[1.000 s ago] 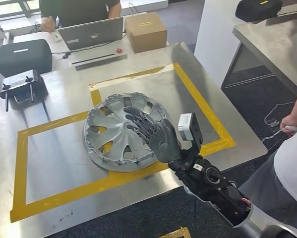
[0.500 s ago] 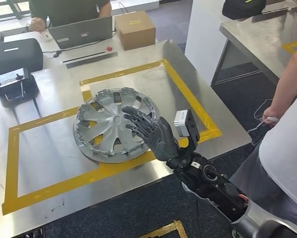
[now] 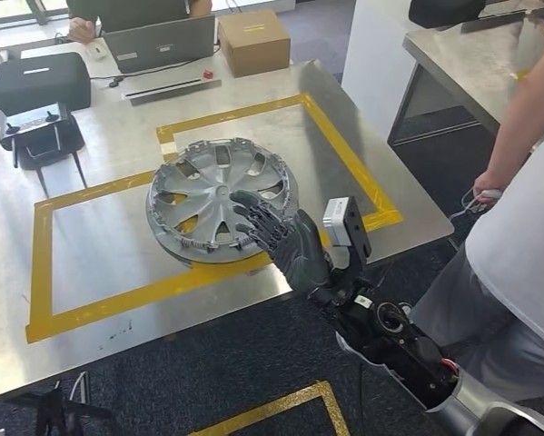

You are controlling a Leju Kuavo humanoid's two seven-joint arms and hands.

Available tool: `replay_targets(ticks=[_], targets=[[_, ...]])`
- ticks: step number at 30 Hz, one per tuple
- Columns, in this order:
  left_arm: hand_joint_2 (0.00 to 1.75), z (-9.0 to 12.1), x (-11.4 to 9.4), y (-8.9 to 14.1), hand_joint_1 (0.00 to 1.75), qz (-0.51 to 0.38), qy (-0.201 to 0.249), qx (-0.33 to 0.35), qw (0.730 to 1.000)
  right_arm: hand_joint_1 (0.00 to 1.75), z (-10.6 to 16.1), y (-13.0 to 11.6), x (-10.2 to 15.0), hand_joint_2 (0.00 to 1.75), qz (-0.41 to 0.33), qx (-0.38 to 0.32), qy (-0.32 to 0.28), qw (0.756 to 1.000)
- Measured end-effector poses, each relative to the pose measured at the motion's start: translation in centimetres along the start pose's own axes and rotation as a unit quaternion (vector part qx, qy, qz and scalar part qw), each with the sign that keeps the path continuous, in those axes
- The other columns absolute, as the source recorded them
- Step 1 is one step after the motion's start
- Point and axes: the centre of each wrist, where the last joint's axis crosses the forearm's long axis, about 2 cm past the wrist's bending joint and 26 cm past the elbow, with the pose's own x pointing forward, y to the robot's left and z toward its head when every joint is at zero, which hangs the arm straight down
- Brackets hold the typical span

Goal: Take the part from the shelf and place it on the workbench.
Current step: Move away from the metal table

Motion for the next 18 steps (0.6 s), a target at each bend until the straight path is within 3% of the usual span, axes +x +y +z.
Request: replay_targets(ticks=[18], targets=[[0.0,0.0,0.14,-0.06,0.0,0.003,0.002,0.0,1.0,0.0,-0.06,0.08,0.18,0.0,-0.001,-0.004,-0.003,1.0]])
